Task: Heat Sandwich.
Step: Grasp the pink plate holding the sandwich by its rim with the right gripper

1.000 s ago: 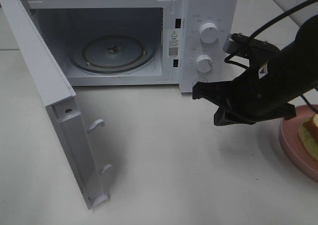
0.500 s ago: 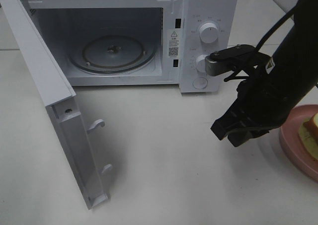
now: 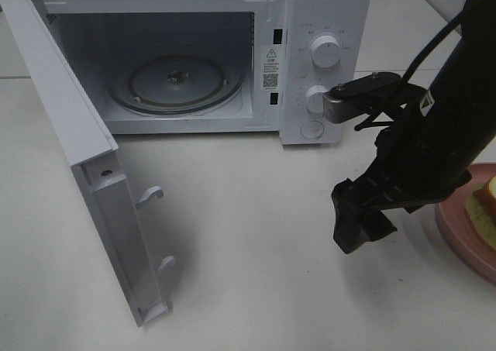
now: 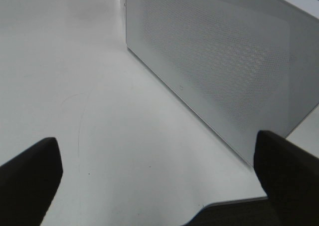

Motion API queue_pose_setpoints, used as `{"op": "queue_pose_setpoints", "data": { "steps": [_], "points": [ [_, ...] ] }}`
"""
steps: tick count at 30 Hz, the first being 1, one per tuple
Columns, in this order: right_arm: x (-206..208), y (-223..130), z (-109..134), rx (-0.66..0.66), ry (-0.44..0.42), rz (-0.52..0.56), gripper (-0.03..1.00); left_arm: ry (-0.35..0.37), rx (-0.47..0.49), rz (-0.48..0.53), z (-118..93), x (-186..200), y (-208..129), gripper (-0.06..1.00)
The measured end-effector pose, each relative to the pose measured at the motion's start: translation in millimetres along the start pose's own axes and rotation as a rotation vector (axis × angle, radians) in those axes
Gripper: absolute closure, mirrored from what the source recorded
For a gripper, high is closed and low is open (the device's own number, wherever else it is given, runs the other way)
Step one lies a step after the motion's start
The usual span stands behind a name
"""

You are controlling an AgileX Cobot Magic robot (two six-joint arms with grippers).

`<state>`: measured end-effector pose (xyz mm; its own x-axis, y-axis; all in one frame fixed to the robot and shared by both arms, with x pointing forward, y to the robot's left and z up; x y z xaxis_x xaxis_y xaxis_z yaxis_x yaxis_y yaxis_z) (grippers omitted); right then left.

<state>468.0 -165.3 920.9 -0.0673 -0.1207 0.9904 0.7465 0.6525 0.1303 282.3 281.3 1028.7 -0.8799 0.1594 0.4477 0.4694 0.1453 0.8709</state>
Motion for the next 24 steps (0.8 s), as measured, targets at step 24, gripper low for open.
{"op": "queue_pose_setpoints", "data": {
  "steps": [24],
  "points": [
    [23, -32, -67, -0.25, -0.084, 0.132, 0.03, 0.0, 0.0, 0.0, 0, 0, 0, -0.04]
  ]
}}
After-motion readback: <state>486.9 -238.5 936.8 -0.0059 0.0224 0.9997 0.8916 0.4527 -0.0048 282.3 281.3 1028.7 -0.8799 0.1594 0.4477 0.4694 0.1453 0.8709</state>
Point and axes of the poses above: a point on each arm's last joint axis where the gripper is mounted, x pointing back along that axis away from the gripper, z along the wrist's bending axis when the last joint is at zero, y = z × x, the point moved 6 cm from there along -x, pointing out along that axis toward the gripper, and after that the axes turned 9 degrees about x, right-handed, at the moved point
